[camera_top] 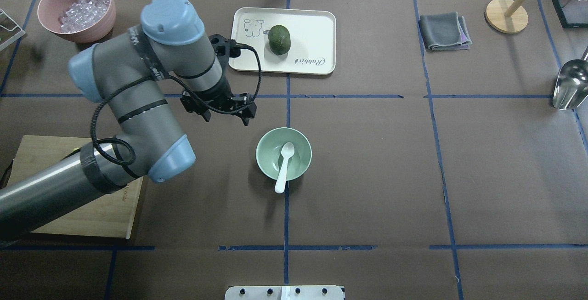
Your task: Place spoon in bowl
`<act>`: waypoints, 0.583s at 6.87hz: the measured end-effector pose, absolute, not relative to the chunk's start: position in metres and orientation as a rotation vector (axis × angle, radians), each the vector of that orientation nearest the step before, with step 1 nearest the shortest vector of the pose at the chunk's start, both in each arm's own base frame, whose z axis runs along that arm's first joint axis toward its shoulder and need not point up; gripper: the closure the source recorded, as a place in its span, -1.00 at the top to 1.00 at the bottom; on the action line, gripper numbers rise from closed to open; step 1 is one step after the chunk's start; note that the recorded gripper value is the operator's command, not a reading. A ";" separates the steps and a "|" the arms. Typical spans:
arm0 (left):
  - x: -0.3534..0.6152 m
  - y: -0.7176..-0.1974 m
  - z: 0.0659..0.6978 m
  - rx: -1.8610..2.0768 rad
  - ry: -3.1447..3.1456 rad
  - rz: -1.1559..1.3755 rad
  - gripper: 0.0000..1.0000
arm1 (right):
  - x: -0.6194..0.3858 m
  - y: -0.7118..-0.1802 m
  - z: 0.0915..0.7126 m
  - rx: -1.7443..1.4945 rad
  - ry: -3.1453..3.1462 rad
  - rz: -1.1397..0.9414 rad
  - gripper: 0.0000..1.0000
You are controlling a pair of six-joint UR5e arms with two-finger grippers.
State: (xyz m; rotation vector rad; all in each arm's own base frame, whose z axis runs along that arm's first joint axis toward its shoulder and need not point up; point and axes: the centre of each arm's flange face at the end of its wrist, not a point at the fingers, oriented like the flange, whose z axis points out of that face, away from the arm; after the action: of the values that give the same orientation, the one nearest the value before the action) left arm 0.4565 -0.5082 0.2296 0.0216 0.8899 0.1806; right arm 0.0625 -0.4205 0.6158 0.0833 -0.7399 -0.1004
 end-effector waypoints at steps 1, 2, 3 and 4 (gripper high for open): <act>0.411 -0.513 0.259 0.049 0.865 0.183 1.00 | 0.062 -0.420 0.620 0.076 -0.740 -0.098 1.00; 0.367 -0.513 0.287 0.071 0.846 0.174 1.00 | 0.062 -0.420 0.624 0.070 -0.741 -0.097 1.00; 0.322 -0.514 0.321 0.098 0.817 0.196 1.00 | 0.062 -0.421 0.628 0.065 -0.742 -0.094 1.00; 0.270 -0.520 0.360 0.109 0.794 0.222 1.00 | 0.062 -0.422 0.629 0.061 -0.742 -0.092 1.00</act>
State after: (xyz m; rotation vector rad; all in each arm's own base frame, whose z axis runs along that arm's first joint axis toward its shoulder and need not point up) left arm 0.2701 -0.5198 0.3603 0.1090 0.7936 0.2218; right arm 0.0617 -0.4220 0.6295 0.0607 -0.7424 -0.0917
